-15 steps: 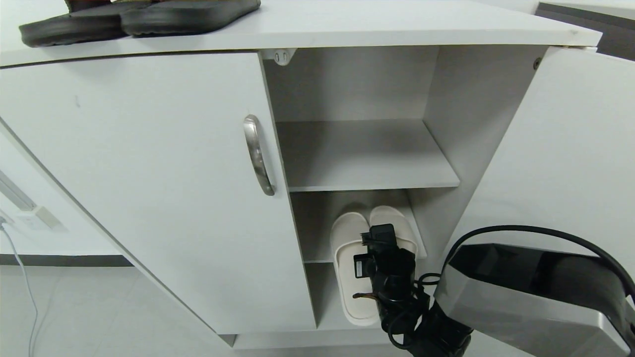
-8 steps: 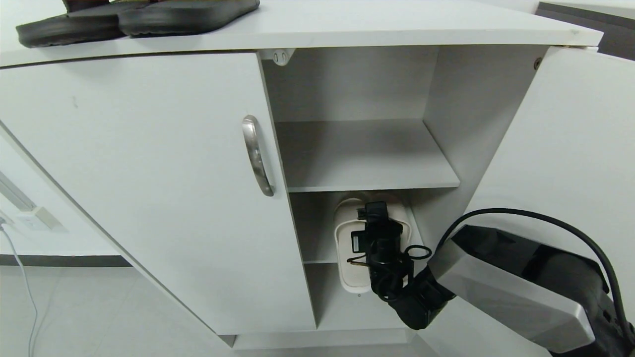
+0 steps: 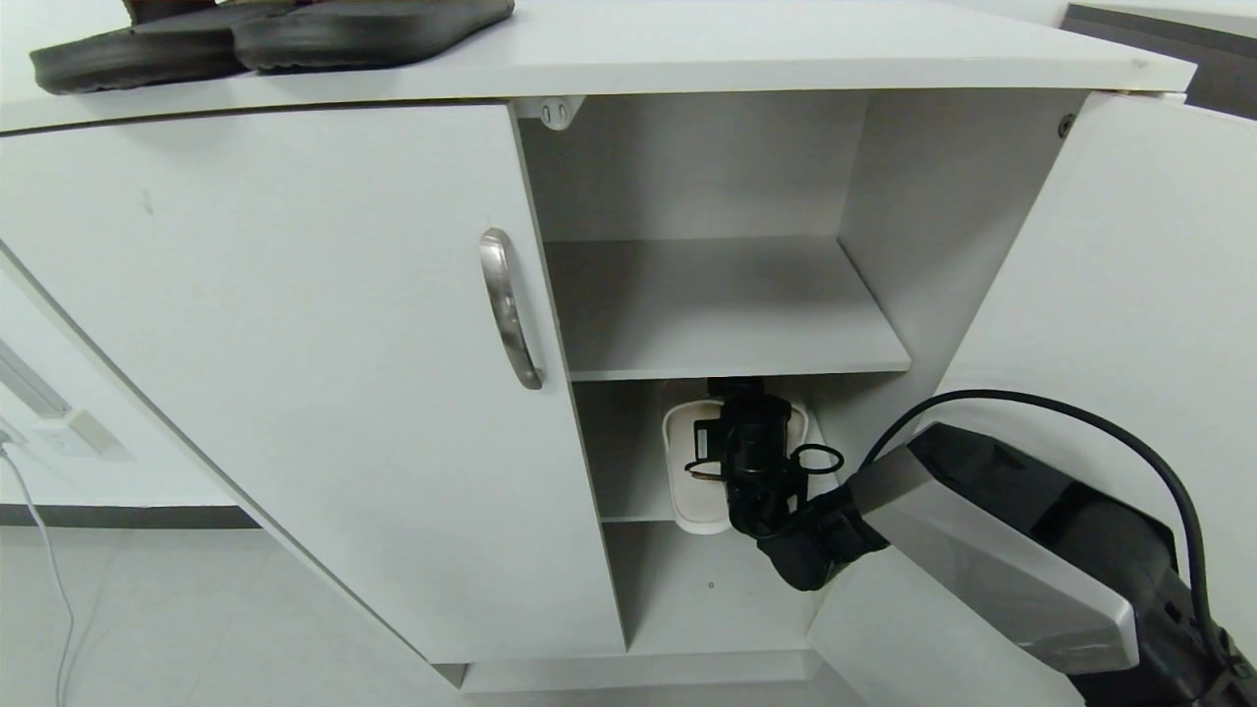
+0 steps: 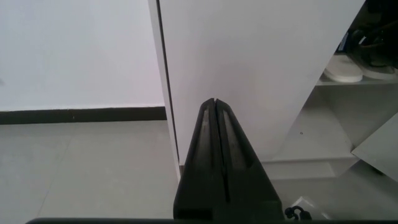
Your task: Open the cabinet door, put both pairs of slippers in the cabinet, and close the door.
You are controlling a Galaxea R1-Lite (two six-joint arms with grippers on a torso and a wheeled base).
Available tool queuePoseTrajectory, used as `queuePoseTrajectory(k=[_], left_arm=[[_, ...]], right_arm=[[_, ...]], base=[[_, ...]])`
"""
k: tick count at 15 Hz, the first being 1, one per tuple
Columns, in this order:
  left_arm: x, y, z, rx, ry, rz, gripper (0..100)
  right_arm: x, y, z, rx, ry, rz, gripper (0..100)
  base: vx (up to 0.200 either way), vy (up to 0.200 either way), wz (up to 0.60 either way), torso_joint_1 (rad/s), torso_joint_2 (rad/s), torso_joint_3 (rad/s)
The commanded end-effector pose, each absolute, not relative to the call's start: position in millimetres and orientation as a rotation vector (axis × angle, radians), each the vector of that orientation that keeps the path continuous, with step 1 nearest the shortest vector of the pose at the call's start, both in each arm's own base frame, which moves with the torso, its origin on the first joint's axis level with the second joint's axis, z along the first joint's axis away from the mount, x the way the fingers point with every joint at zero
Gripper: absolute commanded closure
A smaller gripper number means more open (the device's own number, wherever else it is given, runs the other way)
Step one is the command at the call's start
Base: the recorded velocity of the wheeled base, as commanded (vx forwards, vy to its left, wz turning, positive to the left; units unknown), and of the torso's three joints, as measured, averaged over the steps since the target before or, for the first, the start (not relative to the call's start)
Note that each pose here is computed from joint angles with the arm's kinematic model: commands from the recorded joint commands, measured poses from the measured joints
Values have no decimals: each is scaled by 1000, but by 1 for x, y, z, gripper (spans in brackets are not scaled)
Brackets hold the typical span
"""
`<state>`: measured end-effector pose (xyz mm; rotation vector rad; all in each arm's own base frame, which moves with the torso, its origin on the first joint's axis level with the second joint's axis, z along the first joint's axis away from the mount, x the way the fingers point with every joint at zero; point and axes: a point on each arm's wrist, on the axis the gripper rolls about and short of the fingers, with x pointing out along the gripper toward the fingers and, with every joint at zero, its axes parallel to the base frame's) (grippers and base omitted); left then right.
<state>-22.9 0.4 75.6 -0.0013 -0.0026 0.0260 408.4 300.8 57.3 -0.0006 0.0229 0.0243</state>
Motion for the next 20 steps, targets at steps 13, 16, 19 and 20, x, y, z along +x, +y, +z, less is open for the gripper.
queuePoseTrajectory(k=[13, 16, 19, 20], left_arm=[[-23, 0, 76, -2, -2, 26, 100], [-23, 0, 76, -2, -2, 28, 100], [-23, 1, 76, 0, -2, 34, 100], [-23, 1, 76, 0, -2, 34, 100]], right_arm=[[424, 299, 41, 9, 58, 2, 0], [410, 301, 50, -7, 64, 20, 0], [392, 298, 72, 5, 49, 20, 0], [379, 296, 79, 5, 46, 24, 0]], base=[[0, 0, 0, 0, 0, 0], [0, 0, 0, 0, 0, 0], [0, 0, 0, 0, 0, 0], [0, 0, 0, 0, 0, 0]])
